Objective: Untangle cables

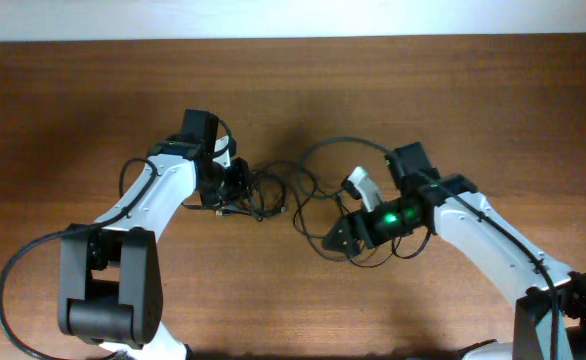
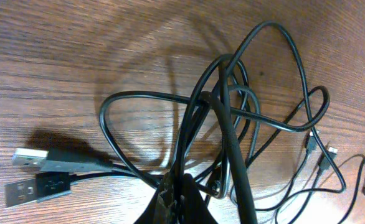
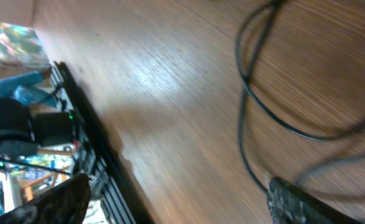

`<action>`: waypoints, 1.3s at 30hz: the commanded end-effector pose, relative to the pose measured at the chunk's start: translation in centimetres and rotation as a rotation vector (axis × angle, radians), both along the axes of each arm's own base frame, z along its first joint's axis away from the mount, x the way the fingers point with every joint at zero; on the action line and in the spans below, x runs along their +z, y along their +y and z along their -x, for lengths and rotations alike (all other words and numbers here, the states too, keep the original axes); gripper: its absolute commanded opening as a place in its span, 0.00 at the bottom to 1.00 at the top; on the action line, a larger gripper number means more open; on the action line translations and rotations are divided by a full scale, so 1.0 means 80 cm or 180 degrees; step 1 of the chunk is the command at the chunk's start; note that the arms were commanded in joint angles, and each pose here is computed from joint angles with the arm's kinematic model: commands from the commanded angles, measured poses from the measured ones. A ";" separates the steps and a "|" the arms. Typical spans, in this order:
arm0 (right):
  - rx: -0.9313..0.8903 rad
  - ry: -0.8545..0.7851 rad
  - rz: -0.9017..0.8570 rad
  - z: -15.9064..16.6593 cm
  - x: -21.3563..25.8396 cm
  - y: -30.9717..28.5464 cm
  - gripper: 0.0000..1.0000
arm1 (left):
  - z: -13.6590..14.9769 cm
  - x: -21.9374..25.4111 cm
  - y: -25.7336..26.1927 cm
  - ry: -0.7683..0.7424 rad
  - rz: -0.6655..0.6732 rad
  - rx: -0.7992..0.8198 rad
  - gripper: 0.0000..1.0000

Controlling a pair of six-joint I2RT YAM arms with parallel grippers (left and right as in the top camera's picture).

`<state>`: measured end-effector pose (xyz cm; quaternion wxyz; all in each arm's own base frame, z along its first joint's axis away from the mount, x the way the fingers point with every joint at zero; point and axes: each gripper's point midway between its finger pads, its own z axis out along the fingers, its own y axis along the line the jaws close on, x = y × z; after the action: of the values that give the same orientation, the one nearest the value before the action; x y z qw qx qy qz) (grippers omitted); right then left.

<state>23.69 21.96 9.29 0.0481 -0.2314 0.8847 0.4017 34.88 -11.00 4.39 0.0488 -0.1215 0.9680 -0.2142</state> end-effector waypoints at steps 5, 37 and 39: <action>0.0194 -0.0409 -0.0522 -0.016 0.032 0.055 0.71 | -0.005 0.003 0.000 -0.0077 -0.0017 0.0017 0.00; -0.1379 -0.1458 0.1170 -0.106 -0.070 0.087 0.04 | 0.000 0.047 -0.029 -0.0193 0.1110 -0.0323 0.00; -0.1399 -0.1477 0.1189 -0.108 -0.070 0.085 0.05 | -0.003 0.067 -0.029 -0.0372 0.1471 -0.0461 0.00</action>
<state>31.84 29.25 3.74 0.2784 -0.1326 0.9361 0.1691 35.02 -12.78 7.11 0.0389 -0.0926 0.9297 -0.3544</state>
